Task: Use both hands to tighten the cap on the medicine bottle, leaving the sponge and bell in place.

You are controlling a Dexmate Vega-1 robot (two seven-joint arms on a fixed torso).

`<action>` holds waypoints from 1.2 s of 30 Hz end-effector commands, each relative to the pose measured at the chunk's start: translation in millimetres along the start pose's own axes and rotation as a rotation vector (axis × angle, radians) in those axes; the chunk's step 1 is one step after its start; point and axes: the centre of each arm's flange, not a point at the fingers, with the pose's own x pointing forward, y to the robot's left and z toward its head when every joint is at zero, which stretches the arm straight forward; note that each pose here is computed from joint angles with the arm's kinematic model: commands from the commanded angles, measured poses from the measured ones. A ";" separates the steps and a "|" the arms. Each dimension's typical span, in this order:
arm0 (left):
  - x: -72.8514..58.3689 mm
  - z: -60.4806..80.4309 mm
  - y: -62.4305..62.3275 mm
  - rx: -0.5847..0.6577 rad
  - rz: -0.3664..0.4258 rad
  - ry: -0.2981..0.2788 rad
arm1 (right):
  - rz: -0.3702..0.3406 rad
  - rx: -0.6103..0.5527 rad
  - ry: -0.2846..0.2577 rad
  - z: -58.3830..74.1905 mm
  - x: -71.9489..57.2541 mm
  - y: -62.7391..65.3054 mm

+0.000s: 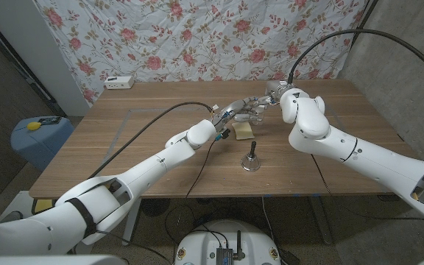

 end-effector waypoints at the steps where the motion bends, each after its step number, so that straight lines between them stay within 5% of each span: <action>1: -0.9 -1.1 0.1 -0.004 0.003 0.000 | -0.014 -0.005 0.020 2.3 -1.0 0.7; 23: 1.2 -1.7 0.3 -0.004 0.001 -0.003 | 0.020 -0.005 0.001 -2.5 -6.0 -4.8; 36: 0.9 -1.2 0.4 -0.002 0.007 -0.004 | 0.120 0.021 -0.078 -7.2 -5.9 -12.5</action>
